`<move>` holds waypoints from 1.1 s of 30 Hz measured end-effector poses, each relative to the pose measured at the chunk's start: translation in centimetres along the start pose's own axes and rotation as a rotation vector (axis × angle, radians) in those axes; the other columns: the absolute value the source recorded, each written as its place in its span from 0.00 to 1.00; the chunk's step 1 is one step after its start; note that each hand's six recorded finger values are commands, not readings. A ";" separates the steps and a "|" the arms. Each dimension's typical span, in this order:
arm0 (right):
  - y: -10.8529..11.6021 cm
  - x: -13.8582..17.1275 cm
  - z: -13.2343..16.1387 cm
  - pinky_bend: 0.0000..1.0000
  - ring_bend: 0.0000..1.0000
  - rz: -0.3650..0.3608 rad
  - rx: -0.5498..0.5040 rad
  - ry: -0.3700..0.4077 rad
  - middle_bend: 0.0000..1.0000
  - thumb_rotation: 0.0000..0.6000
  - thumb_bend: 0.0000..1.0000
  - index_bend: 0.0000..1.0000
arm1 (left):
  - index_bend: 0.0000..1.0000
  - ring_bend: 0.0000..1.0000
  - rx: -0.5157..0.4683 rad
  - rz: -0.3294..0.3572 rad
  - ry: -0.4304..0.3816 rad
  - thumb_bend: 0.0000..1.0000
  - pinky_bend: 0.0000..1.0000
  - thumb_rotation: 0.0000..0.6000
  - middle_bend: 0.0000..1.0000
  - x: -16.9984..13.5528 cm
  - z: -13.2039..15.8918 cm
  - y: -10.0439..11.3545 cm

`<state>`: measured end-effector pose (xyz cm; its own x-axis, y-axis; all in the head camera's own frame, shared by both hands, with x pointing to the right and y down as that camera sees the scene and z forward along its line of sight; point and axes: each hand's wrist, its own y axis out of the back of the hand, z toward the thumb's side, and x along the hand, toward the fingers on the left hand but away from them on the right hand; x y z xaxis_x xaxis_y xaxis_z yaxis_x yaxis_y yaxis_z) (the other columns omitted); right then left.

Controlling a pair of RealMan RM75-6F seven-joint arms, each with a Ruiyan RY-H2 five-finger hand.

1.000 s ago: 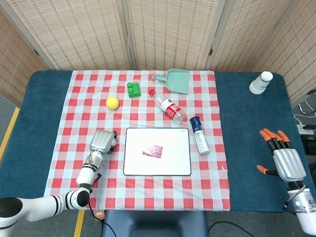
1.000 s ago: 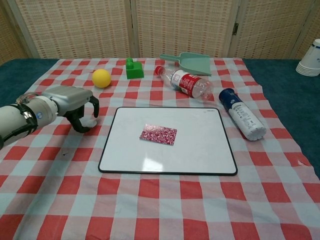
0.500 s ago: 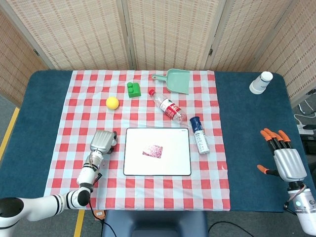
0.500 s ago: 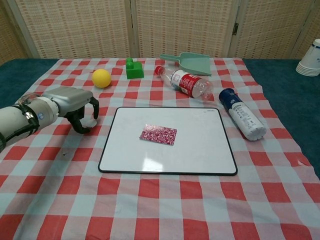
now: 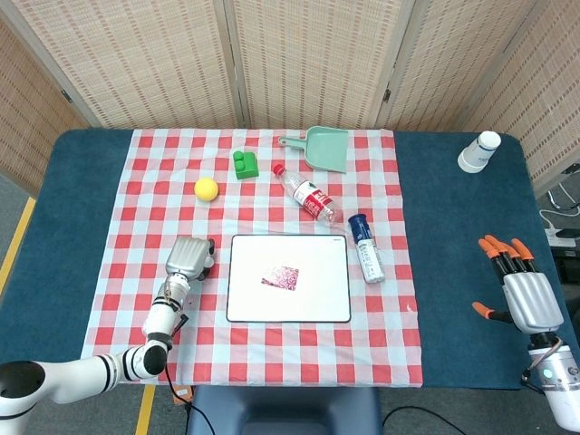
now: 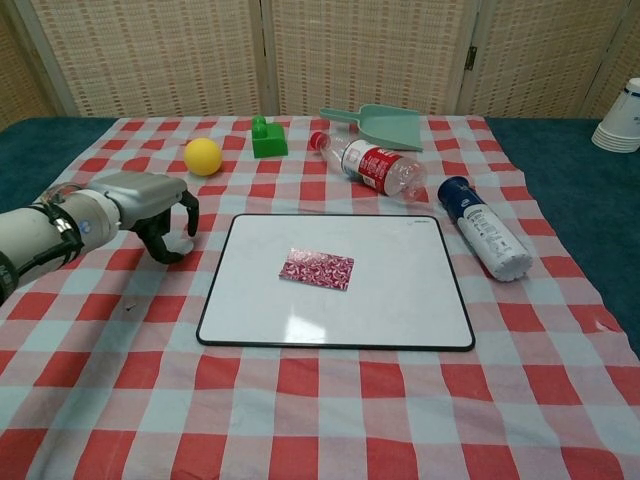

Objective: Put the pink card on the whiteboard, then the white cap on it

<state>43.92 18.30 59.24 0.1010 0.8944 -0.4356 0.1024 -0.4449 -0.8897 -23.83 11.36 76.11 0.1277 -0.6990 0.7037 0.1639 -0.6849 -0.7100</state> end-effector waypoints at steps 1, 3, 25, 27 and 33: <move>0.0 0.0 0.0 0.00 0.00 0.001 0.000 0.000 0.06 1.00 0.00 0.04 | 0.43 0.98 0.001 -0.001 0.001 0.29 0.97 1.00 0.99 0.0 0.0 0.0; 0.0 0.0 0.0 0.00 0.00 0.002 0.001 -0.001 0.06 1.00 0.00 0.04 | 0.43 0.98 0.000 -0.004 0.004 0.30 0.97 1.00 0.99 0.1 -0.2 -0.1; -0.2 -0.2 -0.1 0.00 0.00 0.005 -0.001 -0.005 0.06 1.00 0.00 0.03 | 0.49 0.98 0.001 -0.003 0.012 0.30 0.97 1.00 1.00 0.4 -0.4 -0.2; -0.2 -0.2 -0.2 0.00 0.00 0.006 -0.001 -0.005 0.06 1.00 0.00 0.03 | 0.49 0.98 -0.002 -0.002 0.012 0.30 0.97 1.00 1.00 0.4 -0.4 -0.1; -0.2 -0.3 -0.1 0.00 0.00 0.008 -0.002 -0.004 0.06 1.00 0.00 0.03 | 0.49 0.98 -0.008 0.017 -0.005 0.30 0.97 1.00 1.00 0.3 0.3 1.0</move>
<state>44.01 18.15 59.55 0.0976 0.8910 -0.4433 0.1032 -0.4521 -0.8860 -23.33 10.53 75.63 0.1352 -0.7099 0.6912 0.1533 -0.6743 -0.7224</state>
